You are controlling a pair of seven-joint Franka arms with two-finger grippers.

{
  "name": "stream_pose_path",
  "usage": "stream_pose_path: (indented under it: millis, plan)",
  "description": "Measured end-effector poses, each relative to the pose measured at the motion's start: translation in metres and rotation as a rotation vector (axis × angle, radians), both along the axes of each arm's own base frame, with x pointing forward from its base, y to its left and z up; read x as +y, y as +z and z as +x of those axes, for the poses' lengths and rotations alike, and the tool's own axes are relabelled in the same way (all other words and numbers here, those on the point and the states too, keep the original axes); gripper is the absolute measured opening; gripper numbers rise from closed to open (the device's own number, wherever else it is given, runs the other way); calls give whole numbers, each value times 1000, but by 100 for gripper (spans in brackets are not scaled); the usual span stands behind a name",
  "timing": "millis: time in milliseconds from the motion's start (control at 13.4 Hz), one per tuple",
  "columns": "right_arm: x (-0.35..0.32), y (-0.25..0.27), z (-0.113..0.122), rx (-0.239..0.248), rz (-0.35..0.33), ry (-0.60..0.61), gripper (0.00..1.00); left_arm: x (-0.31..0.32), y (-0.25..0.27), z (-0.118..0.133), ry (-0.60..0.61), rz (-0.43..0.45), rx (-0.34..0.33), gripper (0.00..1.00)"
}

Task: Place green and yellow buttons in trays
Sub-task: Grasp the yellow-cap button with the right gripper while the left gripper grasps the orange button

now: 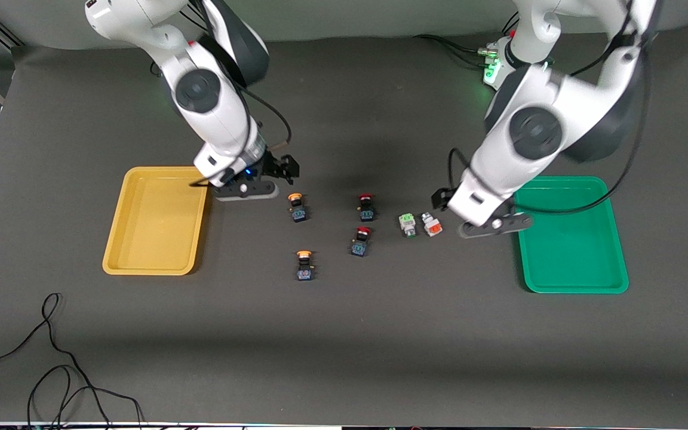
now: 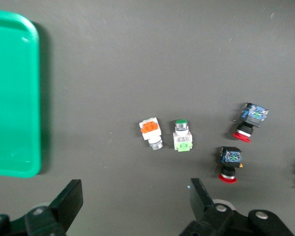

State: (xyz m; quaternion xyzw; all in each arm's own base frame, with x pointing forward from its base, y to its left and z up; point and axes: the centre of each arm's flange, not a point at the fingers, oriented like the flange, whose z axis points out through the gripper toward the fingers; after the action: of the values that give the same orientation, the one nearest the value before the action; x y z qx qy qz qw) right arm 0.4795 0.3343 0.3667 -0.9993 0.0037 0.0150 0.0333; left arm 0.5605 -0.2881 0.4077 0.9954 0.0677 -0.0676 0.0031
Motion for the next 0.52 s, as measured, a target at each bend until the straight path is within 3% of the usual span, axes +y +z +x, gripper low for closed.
stream_pose_path:
  millis: [225,524]
  plan:
    - [5,-92,4,-12,-10,5,100,-8,-87,5,3,-2,26,97]
    - [20,-164,1,-48,-2,37,100,7,-168,-12,17,-2,22,97]
